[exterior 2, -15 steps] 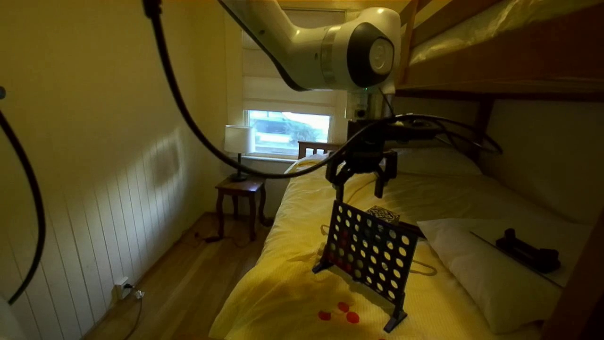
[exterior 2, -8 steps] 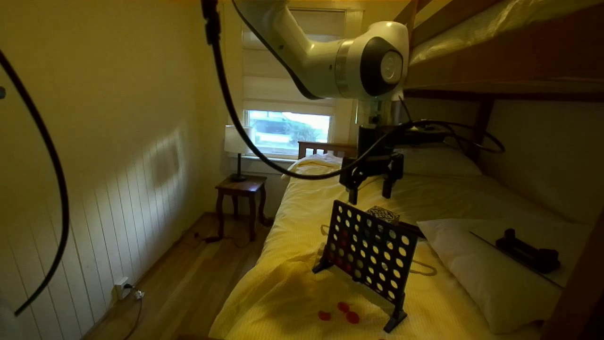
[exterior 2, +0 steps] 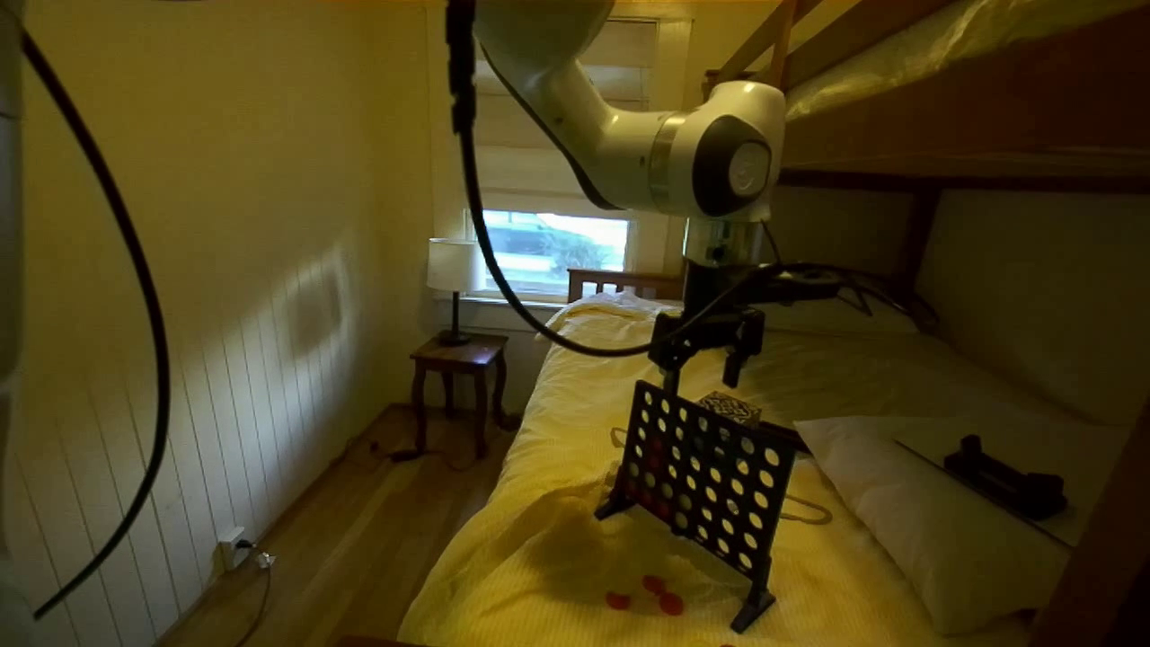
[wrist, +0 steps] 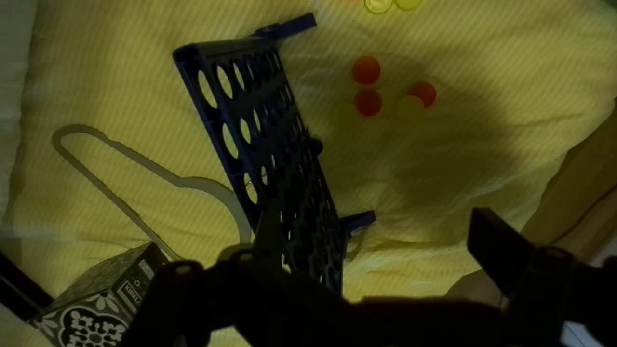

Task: Move the blue object slightly to the left and then pick up the orange object and put it in the blue object

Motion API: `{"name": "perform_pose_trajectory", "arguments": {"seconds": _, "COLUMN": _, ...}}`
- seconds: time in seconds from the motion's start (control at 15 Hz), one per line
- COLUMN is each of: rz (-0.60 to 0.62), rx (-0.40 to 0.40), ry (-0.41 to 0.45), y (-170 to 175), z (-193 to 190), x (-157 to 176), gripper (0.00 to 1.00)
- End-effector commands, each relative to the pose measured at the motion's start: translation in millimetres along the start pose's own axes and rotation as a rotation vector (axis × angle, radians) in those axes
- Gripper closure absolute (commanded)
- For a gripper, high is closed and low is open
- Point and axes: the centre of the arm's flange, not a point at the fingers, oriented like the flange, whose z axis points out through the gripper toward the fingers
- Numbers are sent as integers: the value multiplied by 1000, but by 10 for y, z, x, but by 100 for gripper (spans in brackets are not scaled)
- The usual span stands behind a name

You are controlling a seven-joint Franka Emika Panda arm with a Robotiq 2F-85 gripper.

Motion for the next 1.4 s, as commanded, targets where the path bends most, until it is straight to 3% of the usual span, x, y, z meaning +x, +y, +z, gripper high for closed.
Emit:
{"name": "perform_pose_trajectory", "arguments": {"seconds": 0.0, "rz": 19, "rx": 28, "ry": 110, "y": 249, "z": 83, "x": -22, "gripper": 0}}
{"name": "perform_pose_trajectory", "arguments": {"seconds": 0.33, "rz": 78, "rx": 38, "ry": 229, "y": 360, "z": 191, "x": -116, "gripper": 0}}
{"name": "perform_pose_trajectory", "arguments": {"seconds": 1.0, "rz": 107, "rx": -47, "ry": 227, "y": 397, "z": 562, "x": 122, "gripper": 0}}
{"name": "perform_pose_trajectory", "arguments": {"seconds": 1.33, "rz": 115, "rx": -43, "ry": 202, "y": 430, "z": 736, "x": 166, "gripper": 3}}
